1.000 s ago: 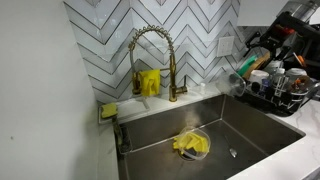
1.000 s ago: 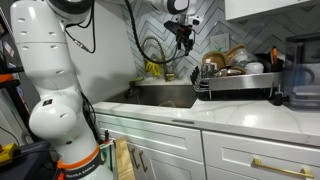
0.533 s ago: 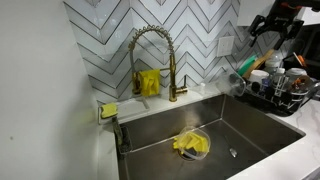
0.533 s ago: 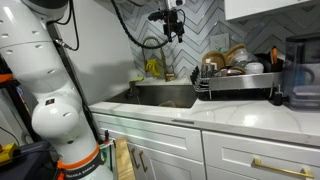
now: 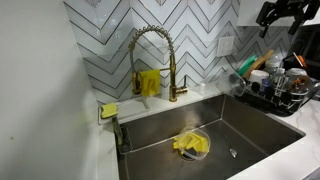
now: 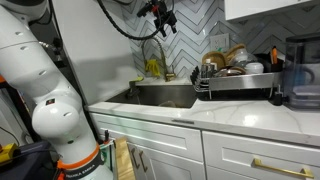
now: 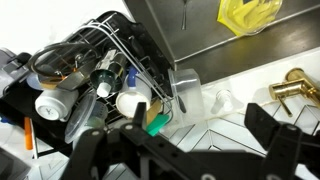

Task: Hang the container on the cup holder

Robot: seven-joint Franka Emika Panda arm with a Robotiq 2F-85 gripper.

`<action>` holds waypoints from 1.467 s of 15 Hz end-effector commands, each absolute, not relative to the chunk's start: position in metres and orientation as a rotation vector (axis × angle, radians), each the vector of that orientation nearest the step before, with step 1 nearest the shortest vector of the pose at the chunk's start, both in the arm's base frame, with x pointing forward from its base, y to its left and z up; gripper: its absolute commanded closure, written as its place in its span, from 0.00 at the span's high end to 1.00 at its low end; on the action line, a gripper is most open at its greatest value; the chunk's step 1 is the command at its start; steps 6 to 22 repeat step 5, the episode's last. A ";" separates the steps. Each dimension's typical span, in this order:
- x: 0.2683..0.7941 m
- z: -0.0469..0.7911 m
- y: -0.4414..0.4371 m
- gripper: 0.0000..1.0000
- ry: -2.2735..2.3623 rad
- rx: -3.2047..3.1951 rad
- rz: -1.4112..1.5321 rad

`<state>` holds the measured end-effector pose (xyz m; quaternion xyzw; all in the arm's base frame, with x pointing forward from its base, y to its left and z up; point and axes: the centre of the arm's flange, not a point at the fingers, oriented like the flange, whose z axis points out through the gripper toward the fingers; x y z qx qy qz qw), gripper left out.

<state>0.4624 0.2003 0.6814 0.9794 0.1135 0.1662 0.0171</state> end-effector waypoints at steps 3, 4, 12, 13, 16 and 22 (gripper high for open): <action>0.450 0.687 0.199 1.00 0.354 3.033 0.539; 0.449 0.688 0.199 1.00 0.354 3.033 0.541; 0.449 0.687 0.199 1.00 0.354 3.032 0.541; 0.449 0.687 0.199 1.00 0.354 3.032 0.541; 0.449 0.687 0.199 1.00 0.354 3.032 0.541; 0.449 0.687 0.199 1.00 0.354 3.032 0.541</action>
